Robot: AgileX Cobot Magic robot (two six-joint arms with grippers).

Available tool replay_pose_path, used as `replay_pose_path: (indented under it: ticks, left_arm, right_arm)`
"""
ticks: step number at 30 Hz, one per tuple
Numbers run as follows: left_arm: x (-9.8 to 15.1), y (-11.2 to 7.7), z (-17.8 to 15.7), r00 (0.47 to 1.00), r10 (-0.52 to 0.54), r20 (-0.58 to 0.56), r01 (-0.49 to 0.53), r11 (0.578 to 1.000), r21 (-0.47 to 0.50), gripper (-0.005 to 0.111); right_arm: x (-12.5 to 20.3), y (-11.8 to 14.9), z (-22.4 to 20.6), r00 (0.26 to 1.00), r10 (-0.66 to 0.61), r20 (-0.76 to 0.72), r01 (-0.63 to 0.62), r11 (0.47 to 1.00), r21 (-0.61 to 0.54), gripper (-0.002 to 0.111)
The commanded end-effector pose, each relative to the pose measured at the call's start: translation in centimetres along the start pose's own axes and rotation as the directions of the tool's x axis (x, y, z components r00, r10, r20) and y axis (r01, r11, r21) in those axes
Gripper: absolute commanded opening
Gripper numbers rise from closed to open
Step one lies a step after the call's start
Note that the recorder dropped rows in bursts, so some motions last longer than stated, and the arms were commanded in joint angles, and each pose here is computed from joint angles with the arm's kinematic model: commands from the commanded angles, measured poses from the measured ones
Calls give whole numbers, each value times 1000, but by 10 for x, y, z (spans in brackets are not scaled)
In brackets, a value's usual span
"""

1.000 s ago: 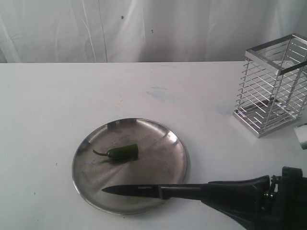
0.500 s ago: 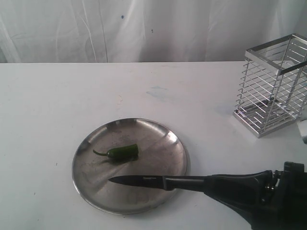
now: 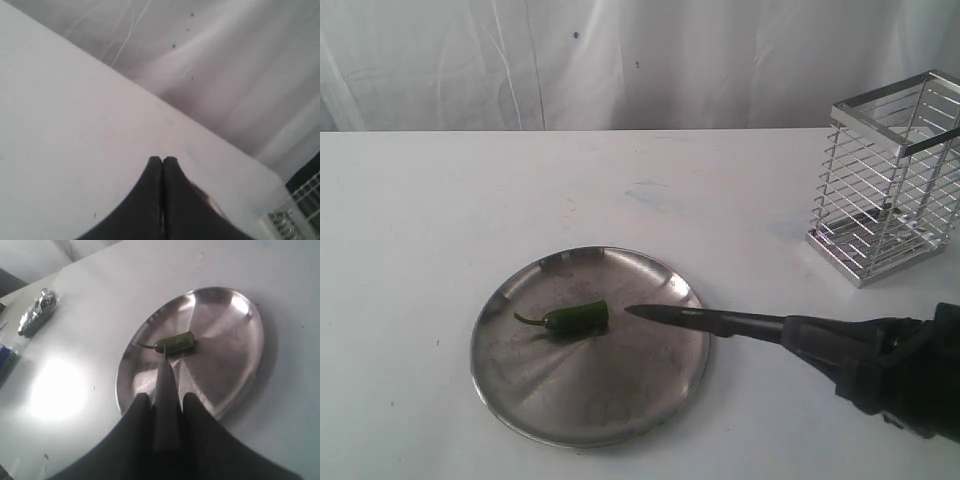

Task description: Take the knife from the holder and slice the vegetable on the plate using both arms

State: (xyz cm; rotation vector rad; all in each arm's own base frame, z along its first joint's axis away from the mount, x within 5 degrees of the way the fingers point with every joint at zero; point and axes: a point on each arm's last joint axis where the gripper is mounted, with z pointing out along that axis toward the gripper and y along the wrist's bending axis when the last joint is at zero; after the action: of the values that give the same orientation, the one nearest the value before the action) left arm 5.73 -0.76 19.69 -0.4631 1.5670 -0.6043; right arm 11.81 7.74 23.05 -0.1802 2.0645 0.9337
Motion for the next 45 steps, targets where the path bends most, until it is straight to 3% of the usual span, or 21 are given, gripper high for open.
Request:
replay_pose_path:
  ticks: [1,3,4,5,6,8,10,14,17,20,22,24,25,27,29,33,36,39,42,45]
  left_arm:
    - [-26,-4,-4,945,-159,284,136,986,99,0]
    - [-42,-6,-11,849,-307,430,235,948,213,0]
    - [-46,-7,-14,808,-380,450,285,921,265,0]
    - [-52,-12,-15,788,-413,456,300,905,302,0]
    - [-57,-17,-15,801,-393,452,278,912,301,0]
    - [-65,-32,-9,879,-219,424,128,964,232,0]
    - [-70,-43,2,926,-21,377,-45,985,164,0]
    - [-70,-54,44,921,314,231,-342,935,94,0]
    - [-53,-43,82,925,379,-23,-378,925,38,0]
    - [-24,-20,115,895,315,-315,-345,938,-42,0]
    - [-7,-12,131,863,287,-415,-325,945,-23,0]
    - [9,-13,144,838,290,-462,-285,955,84,0]
    - [17,-18,150,828,315,-463,-253,948,192,0]
    - [32,-27,156,802,369,-471,-185,902,391,0]
    - [43,-38,156,795,390,-464,-73,822,565,0]
    - [70,-36,154,714,401,-574,12,813,583,0]
    - [93,-45,149,653,412,-636,78,798,597,0]
    - [118,-57,141,606,428,-671,123,783,610,0]
    - [133,-72,139,610,406,-681,149,785,602,0]
    - [138,-89,145,668,331,-666,164,808,565,0]
  right_arm:
    - [-6,2,-1,997,34,72,-32,999,-27,0]
    - [-8,3,-1,996,-19,88,22,999,-31,0]
    - [-8,3,-1,994,-60,89,63,998,-28,0]
    - [-8,3,-1,992,-82,91,84,996,-20,0]
    - [-8,2,-1,992,-84,92,86,996,-13,0]
    - [-8,2,-1,992,-81,92,83,996,-17,0]
    - [-8,3,-1,993,-81,91,84,996,-22,0]
    - [-8,1,-1,992,-81,94,82,997,-4,0]
    - [-9,-1,-1,992,-81,99,80,997,21,0]
    - [-9,-2,-1,992,-74,100,72,997,26,0]
    - [-10,1,-1,992,-67,102,67,998,8,0]
    - [-13,5,-1,992,-72,105,76,997,-29,0]
    - [-16,10,-2,990,-84,111,91,994,-57,0]
    - [-22,17,-3,983,-135,125,148,984,-100,0]
    - [-28,22,-4,973,-181,146,198,973,-115,0]
    - [-36,24,-6,966,-192,172,210,973,-96,0]
    - [-43,21,-3,965,-192,178,204,977,-54,0]
    - [-44,25,3,971,-187,150,205,972,-114,0]
    - [-47,29,6,966,-215,144,236,959,-156,0]
    - [-50,22,8,964,-223,146,237,968,-83,0]
